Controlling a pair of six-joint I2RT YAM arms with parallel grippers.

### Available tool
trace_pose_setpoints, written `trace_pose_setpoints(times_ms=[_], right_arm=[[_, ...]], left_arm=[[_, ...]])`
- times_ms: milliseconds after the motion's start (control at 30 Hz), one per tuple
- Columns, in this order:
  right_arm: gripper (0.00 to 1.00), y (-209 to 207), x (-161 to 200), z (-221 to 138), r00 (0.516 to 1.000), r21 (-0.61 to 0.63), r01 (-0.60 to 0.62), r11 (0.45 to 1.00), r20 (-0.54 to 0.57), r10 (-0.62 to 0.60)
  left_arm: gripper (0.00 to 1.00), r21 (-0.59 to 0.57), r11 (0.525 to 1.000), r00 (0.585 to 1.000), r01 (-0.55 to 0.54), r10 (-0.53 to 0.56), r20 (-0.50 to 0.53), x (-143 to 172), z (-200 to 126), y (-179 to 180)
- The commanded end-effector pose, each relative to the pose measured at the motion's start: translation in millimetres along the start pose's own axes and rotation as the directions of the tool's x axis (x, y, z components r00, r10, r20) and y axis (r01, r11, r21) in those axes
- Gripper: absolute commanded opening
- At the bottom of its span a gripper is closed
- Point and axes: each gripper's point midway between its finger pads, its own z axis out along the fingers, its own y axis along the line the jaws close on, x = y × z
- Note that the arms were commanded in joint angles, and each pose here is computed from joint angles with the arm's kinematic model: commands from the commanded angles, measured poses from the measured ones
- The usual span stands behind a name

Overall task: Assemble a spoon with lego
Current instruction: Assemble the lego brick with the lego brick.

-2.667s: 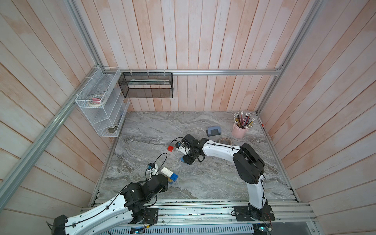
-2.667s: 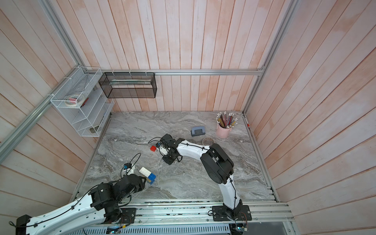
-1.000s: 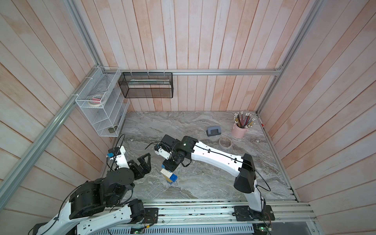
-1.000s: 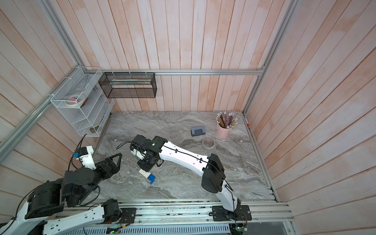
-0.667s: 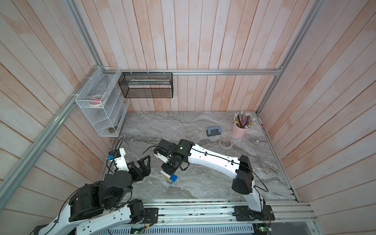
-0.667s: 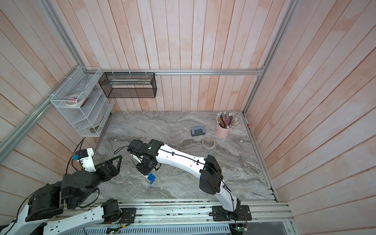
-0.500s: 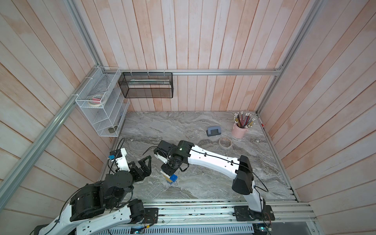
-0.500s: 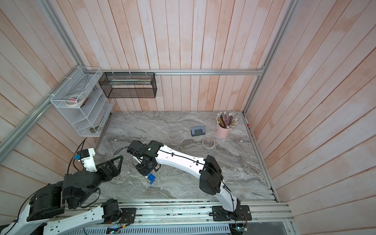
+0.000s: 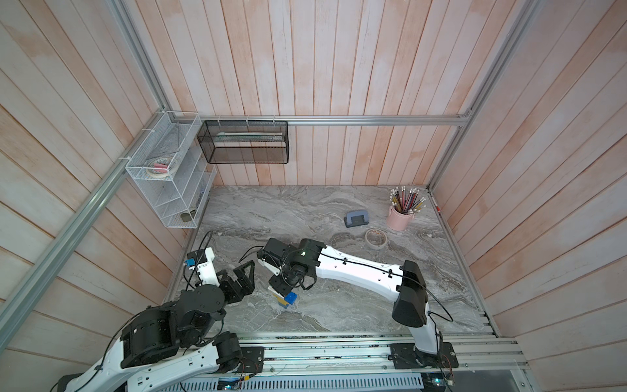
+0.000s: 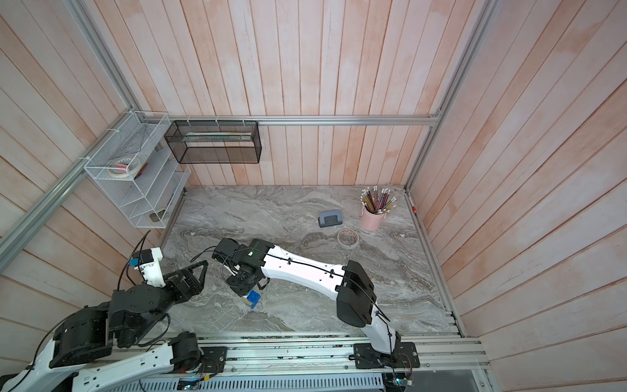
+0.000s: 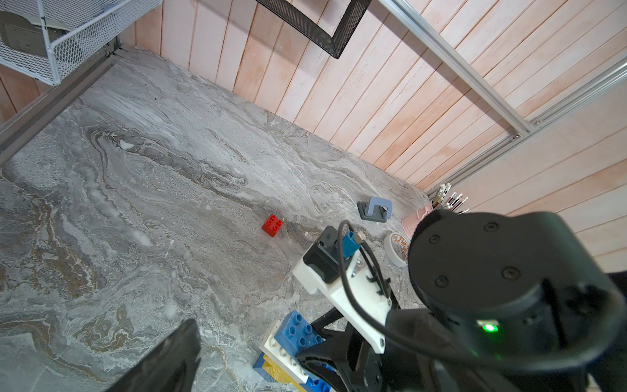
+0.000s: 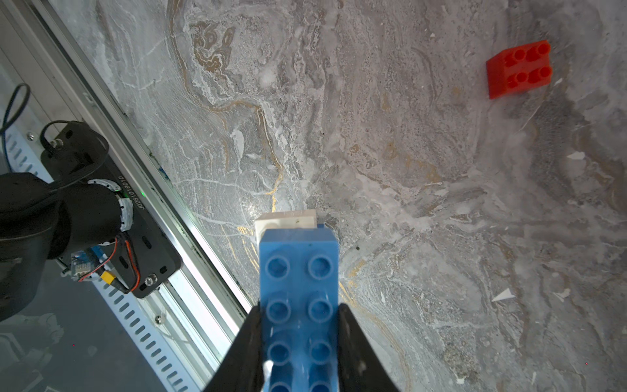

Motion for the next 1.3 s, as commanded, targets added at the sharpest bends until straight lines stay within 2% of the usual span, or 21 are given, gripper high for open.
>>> trace_pose_setpoints(times_ms=[0, 333, 1267], right_arm=[[0.08, 2.6, -10.9, -29.5, 0.997, 0.005, 0.003, 1.000, 0.080, -0.003], [0.08, 12.4, 9.1, -20.4, 0.998, -0.024, 0.040, 0.999, 0.044, -0.039], [0.07, 4.9, 25.1, 2.6, 0.999, -0.013, 0.044, 0.999, 0.003, -0.044]], left_arm=[[1.00, 0.002, 1.000, 1.000, -0.013, 0.013, -0.003, 2.3, 0.7, 1.1], [1.00, 0.009, 1.000, 1.000, -0.011, 0.011, -0.025, 12.8, 5.4, 1.5], [1.00, 0.030, 1.000, 0.999, -0.004, 0.006, -0.041, 19.7, 5.3, 4.0]])
